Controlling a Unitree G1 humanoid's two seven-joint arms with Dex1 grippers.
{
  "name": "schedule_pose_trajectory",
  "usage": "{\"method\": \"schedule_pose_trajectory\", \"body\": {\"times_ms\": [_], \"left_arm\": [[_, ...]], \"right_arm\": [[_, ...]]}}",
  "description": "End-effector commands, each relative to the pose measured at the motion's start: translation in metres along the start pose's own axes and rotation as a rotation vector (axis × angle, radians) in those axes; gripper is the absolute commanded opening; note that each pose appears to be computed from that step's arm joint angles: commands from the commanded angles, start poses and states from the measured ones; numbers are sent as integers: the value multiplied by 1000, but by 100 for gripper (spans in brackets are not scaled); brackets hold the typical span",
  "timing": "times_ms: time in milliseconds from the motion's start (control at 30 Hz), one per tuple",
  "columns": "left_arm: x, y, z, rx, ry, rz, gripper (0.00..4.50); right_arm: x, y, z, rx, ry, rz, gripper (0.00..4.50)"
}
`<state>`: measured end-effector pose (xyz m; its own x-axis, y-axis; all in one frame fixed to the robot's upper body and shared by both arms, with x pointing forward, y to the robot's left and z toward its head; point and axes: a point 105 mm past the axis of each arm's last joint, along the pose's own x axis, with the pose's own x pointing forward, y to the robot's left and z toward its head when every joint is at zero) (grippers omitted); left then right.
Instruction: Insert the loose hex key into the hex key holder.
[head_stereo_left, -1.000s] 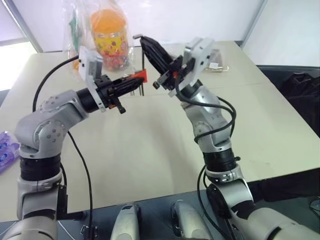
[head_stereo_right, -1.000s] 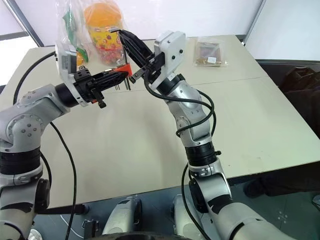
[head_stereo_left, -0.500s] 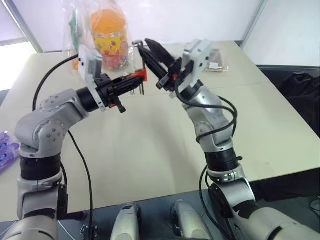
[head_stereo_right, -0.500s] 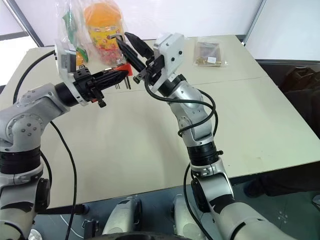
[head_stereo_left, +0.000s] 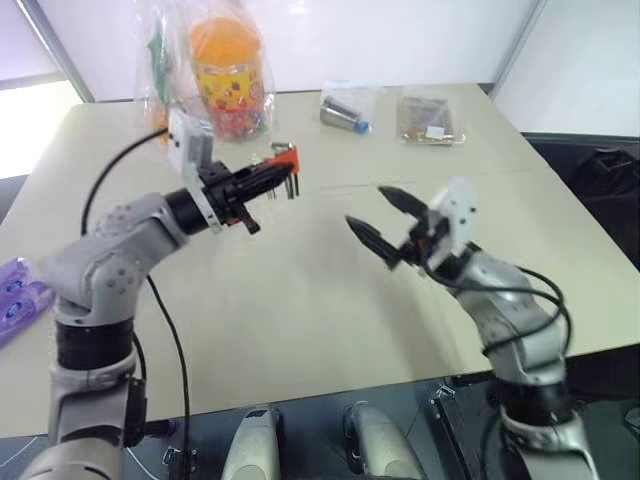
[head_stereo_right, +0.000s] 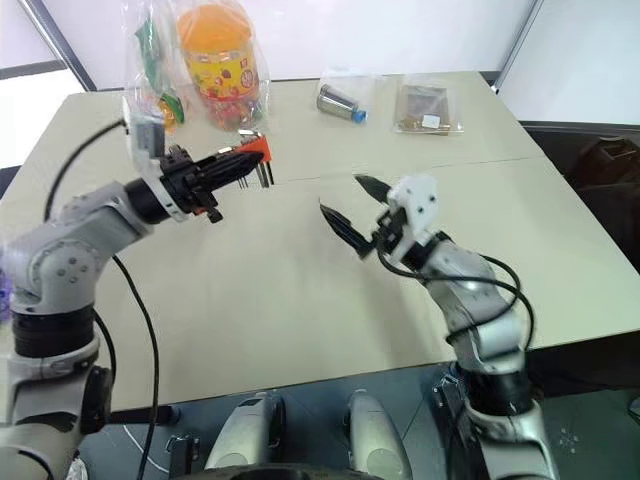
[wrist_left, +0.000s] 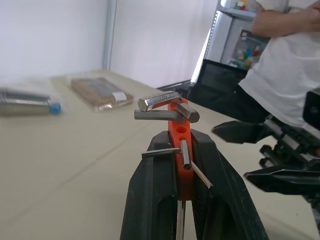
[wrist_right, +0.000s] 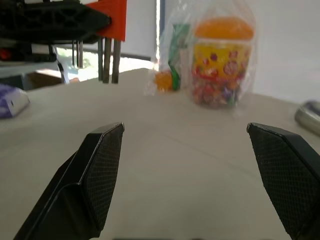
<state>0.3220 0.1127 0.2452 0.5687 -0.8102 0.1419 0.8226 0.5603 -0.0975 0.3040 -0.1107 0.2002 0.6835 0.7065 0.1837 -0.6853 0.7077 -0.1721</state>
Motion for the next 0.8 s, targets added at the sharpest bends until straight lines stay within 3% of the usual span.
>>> {"method": "schedule_pose_trajectory", "body": {"times_ms": [33,200,567,767,800], "left_arm": [[6,-10,-19,-70,21,-41,0],[22,-18,-73,-321,70,-49,0],[53,-18,-134,-687,160,15,0],[48,-11,-161,-758,250,76,0],[45,-9,-164,-771,256,86,43]], "right_arm": [[-12,0,26,-65,-44,-13,406],[-25,-4,32,-115,-2,-39,406],[-29,4,36,-149,12,-46,406],[-27,6,36,-158,10,-49,406],[-27,6,35,-159,10,-48,412]]}}
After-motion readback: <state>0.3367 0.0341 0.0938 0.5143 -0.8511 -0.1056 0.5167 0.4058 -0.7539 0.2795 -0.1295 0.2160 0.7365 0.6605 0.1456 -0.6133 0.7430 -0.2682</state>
